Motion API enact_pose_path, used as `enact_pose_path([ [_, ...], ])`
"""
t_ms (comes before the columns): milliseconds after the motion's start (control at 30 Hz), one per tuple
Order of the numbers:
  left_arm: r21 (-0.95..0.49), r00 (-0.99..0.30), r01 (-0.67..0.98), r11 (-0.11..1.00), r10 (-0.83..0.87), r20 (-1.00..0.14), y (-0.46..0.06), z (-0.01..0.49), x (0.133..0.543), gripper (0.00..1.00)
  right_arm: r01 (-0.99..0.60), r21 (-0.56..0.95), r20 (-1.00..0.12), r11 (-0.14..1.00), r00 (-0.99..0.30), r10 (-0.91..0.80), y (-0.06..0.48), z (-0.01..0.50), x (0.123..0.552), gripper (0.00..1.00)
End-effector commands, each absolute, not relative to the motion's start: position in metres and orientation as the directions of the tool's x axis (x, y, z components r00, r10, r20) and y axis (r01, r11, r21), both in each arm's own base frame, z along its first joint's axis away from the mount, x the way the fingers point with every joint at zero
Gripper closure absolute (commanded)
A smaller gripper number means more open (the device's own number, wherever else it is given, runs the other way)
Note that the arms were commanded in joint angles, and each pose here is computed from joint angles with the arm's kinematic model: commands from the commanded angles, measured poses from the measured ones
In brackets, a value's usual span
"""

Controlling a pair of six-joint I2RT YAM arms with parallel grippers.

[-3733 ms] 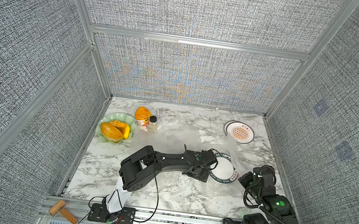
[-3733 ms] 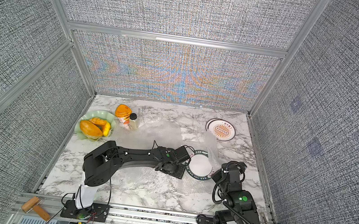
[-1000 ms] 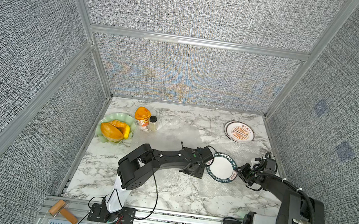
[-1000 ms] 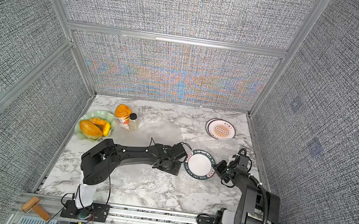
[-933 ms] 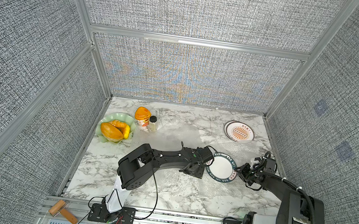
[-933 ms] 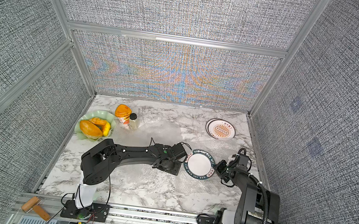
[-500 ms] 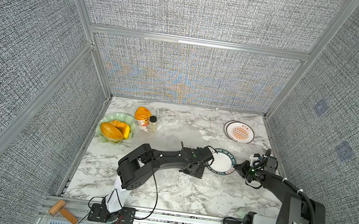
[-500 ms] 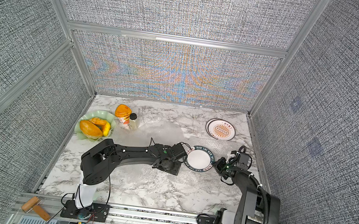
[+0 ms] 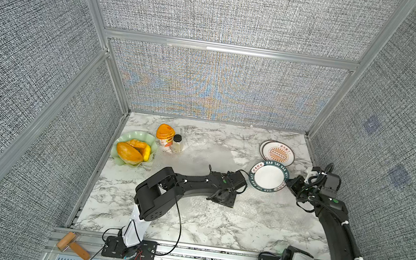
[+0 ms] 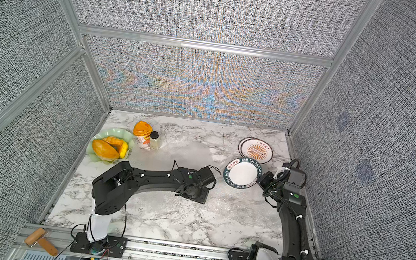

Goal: Unpack dinner plates from bubble wrap
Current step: Pick up the plate from the bubble wrap, then place the plate on the plate.

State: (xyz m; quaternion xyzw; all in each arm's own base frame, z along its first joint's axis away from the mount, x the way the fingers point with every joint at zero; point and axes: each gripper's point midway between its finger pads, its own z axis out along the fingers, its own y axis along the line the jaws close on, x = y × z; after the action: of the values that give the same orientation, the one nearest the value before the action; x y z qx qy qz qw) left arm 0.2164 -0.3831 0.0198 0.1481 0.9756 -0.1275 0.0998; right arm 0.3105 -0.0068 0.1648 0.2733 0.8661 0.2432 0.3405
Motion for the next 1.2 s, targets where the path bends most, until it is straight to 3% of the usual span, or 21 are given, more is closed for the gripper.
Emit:
enact_pose_path([
  [0,-0.224,-0.937,0.313,0.923,0.261,-0.233,-0.379,0.029,0.215,0.44,0.360,0.595,-0.474,0.719,-0.565,0.676,-0.020,0.177,0.315,1.00],
  [267,-0.390,-0.911,0.403,0.828,0.326,-0.251,-0.403,0.055,0.199,0.43,0.390,0.666,-0.474,0.636,-0.437,0.764,-0.063,0.190,0.381,1.00],
  [567,-0.516,-0.836,0.527,0.675,0.300,-0.460,-0.405,0.148,0.197,0.33,0.352,0.726,-0.452,0.591,-0.402,0.796,-0.088,0.191,0.446,1.00],
  [667,-0.525,-0.808,0.557,0.644,0.272,-0.523,-0.400,0.171,0.200,0.24,0.358,0.730,-0.440,0.582,-0.405,0.801,-0.095,0.179,0.455,1.00],
  [800,-0.550,-0.758,0.602,0.579,0.199,-0.621,-0.390,0.203,0.198,0.01,0.364,0.734,-0.416,0.573,-0.425,0.804,-0.098,0.156,0.463,1.00],
  [1067,-0.585,-0.634,0.683,0.437,-0.042,-0.772,-0.364,0.238,0.190,0.01,0.385,0.740,-0.361,0.551,-0.465,0.809,-0.099,0.117,0.474,1.00],
  [1167,-0.572,-0.628,0.680,0.458,-0.039,-0.777,-0.357,0.237,0.190,0.01,0.393,0.741,-0.348,0.544,-0.469,0.812,-0.100,0.108,0.477,1.00],
])
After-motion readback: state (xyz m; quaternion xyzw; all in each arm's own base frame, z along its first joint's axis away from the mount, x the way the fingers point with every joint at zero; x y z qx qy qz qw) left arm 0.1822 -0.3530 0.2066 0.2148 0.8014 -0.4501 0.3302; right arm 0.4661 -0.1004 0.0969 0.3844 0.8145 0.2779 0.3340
